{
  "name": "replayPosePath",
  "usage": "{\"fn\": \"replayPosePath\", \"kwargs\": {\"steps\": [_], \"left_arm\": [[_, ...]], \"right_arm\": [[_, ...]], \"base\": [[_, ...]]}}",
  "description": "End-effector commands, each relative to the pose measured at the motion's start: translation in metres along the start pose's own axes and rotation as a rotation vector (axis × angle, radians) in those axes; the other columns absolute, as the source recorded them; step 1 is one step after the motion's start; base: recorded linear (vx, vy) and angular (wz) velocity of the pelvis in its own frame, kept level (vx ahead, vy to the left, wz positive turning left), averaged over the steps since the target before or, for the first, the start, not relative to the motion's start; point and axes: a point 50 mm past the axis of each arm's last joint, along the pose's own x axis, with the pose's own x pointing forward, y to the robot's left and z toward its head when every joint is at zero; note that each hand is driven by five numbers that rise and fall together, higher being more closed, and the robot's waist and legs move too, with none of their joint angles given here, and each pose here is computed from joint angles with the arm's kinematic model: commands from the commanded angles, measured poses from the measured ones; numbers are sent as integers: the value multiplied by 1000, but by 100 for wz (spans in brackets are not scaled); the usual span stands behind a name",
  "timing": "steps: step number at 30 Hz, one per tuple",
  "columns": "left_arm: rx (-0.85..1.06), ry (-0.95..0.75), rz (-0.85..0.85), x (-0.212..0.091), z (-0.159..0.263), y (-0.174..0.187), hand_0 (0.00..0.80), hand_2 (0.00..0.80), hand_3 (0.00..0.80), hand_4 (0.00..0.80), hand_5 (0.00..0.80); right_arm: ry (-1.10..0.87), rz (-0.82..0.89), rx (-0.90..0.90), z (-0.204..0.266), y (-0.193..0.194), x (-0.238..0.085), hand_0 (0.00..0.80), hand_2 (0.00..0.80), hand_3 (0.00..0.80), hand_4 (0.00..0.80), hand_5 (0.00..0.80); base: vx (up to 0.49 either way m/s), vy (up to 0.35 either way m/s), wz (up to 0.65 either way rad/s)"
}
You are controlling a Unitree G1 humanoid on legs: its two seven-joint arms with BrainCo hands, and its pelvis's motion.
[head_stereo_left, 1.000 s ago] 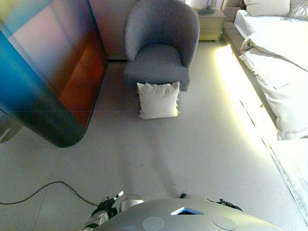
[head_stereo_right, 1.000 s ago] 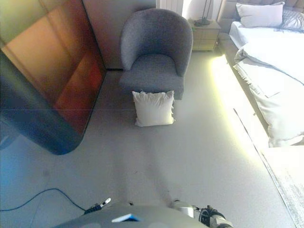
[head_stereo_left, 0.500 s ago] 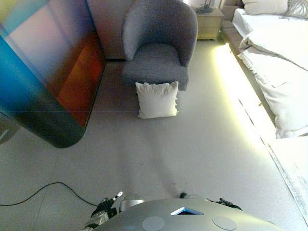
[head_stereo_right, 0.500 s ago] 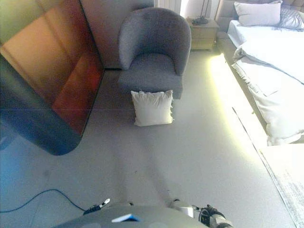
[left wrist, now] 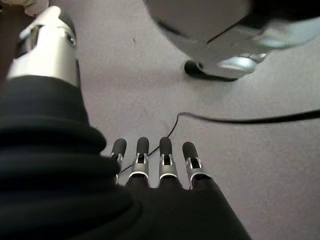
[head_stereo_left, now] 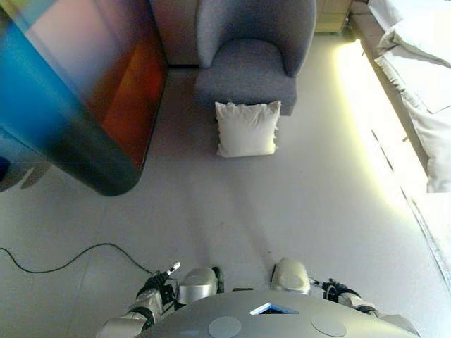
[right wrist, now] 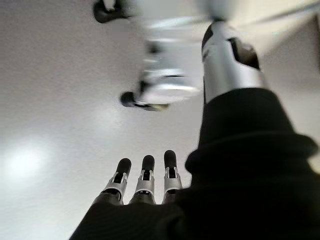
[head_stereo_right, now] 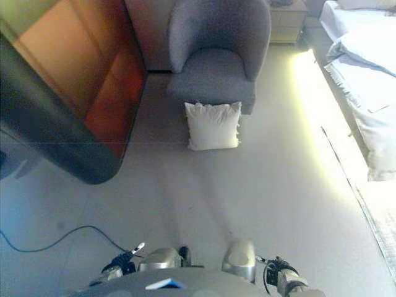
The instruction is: Pick up the cushion and take it to the sofa
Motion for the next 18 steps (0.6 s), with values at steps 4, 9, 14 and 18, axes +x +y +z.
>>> {"fn": "replayPosePath", "kwargs": {"steps": [4, 9, 14, 18], "left_arm": [[-15, 2, 59, -1, -6, 16, 0, 0, 0, 0, 0], [64, 17, 29, -2, -15, 13, 0, 0, 0, 0, 0], [132, 71, 8, -4, -27, 5, 0, 0, 0, 0, 0], [83, 120, 25, -7, -41, 4, 0, 0, 0, 0, 0]], "right_arm": [[10, 40, 8, 2, 5, 0, 0, 0, 0, 0, 0], [39, 41, 53, -3, 3, 0, 0, 0, 0, 0, 0], [75, 38, 78, -16, 3, -1, 0, 0, 0, 0, 0], [93, 35, 42, -24, 6, -1, 0, 0, 0, 0, 0]], "base": [[233, -66, 4], [406, -37, 25], [465, -63, 71], [478, -114, 2]]}}
